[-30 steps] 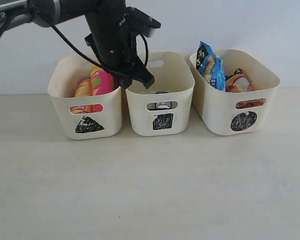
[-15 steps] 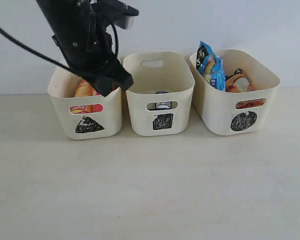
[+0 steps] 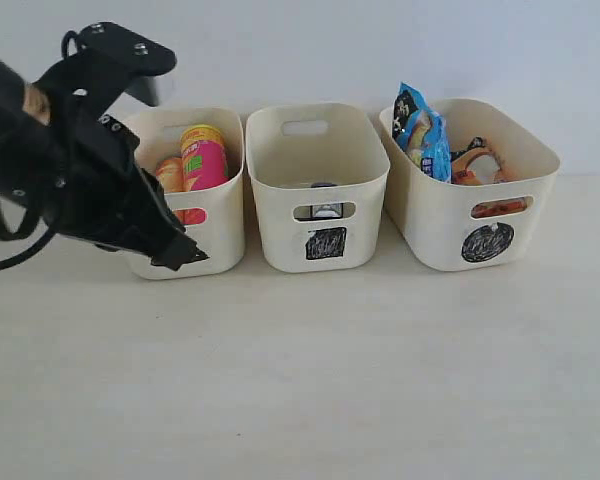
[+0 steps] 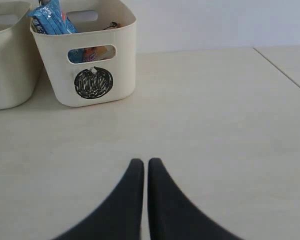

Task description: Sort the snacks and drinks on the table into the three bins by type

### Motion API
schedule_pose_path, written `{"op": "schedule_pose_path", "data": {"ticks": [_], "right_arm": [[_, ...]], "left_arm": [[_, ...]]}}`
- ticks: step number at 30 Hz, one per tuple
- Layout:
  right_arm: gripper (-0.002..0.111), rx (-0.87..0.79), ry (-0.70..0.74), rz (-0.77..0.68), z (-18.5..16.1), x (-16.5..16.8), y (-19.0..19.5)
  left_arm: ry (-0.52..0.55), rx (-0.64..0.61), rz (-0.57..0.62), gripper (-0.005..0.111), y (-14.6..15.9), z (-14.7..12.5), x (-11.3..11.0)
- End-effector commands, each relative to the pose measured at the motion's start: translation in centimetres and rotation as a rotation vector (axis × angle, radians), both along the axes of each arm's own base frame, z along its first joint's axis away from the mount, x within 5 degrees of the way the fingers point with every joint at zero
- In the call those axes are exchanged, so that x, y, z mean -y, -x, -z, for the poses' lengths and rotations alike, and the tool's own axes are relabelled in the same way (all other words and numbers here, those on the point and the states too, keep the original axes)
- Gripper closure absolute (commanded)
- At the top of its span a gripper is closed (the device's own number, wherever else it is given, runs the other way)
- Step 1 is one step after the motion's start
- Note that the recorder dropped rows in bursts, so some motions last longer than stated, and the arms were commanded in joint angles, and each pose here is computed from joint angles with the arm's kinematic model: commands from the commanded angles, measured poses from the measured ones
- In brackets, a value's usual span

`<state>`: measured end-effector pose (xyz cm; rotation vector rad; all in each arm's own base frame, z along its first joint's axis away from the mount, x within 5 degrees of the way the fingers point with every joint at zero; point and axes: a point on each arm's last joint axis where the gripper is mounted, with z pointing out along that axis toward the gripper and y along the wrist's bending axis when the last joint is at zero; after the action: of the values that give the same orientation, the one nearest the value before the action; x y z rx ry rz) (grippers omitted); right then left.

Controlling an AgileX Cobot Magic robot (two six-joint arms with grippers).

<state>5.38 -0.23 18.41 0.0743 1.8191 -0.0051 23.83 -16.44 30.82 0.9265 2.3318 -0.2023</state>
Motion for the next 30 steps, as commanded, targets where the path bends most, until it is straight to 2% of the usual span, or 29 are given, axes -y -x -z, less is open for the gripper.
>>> {"op": "schedule_pose_path", "data": {"ticks": [1, 7, 14, 21, 30], "right_arm": [[0.108, 0.005, 0.003, 0.002, 0.1, 0.0, 0.0], [0.108, 0.005, 0.003, 0.002, 0.1, 0.0, 0.0], [0.108, 0.005, 0.003, 0.002, 0.1, 0.0, 0.0], [0.108, 0.005, 0.003, 0.002, 0.1, 0.0, 0.0], [0.108, 0.005, 0.003, 0.002, 0.1, 0.0, 0.0]], "left_arm": [[0.094, 0.041, 0.005, 0.103, 2.5, -0.9, -1.2], [0.228, -0.031, -0.047, 0.103, 5.5, -1.6, -2.4], [0.265, -0.031, -0.071, 0.103, 6.5, -1.7, -3.0], [0.363, 0.150, -0.093, 0.103, 7.4, -0.3, -4.2], [0.440, 0.454, -0.104, 0.103, 11.3, 2.6, -8.2]]}}
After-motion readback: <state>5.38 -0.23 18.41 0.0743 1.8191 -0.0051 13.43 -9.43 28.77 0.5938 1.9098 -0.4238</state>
